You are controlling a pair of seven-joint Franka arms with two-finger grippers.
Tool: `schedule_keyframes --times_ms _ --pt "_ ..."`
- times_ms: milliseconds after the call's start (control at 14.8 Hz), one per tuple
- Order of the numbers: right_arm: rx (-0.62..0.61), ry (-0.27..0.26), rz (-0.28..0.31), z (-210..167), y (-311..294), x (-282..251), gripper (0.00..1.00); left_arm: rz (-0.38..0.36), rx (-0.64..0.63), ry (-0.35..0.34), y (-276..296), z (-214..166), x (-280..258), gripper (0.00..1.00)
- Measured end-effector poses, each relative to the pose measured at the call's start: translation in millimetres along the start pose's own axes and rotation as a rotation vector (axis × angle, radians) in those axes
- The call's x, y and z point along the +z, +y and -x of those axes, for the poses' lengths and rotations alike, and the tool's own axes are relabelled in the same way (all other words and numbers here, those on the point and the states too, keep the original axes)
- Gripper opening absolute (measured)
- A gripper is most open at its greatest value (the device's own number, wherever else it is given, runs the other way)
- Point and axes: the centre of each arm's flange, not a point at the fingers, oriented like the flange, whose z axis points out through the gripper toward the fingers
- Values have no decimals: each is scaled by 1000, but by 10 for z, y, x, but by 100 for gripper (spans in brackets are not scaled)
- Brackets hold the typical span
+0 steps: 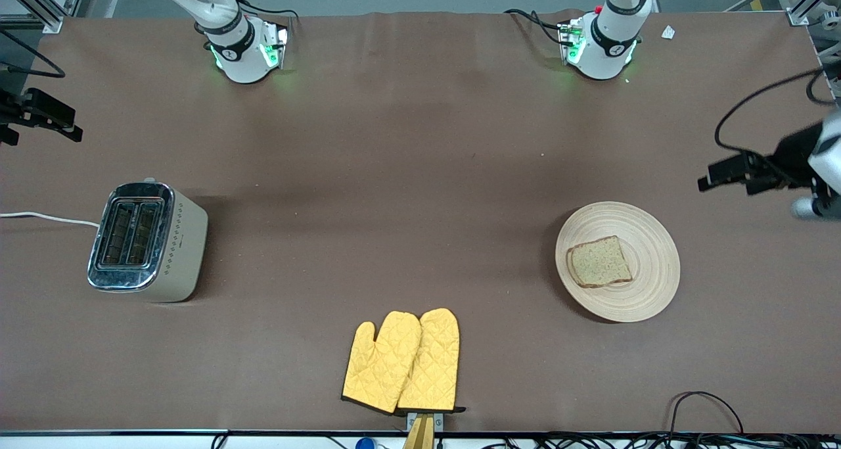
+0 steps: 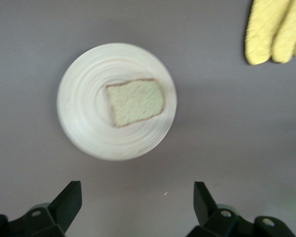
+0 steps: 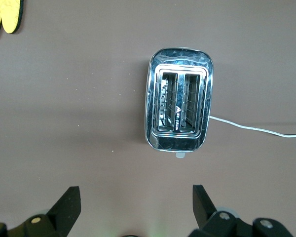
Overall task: Move plate and put bread in toaster
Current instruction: 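Move the left gripper down toward the rim of the wooden plate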
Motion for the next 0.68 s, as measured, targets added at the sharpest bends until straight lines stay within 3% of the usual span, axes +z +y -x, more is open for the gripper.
schedule_keyframes --times_ms 270,675 --pt "3 -1 0 2 15 4 100 189 32 15 -903 -347 632 100" --pt "2 -2 -1 2 13 6 100 287 40 15 -1864 -406 1245 100"
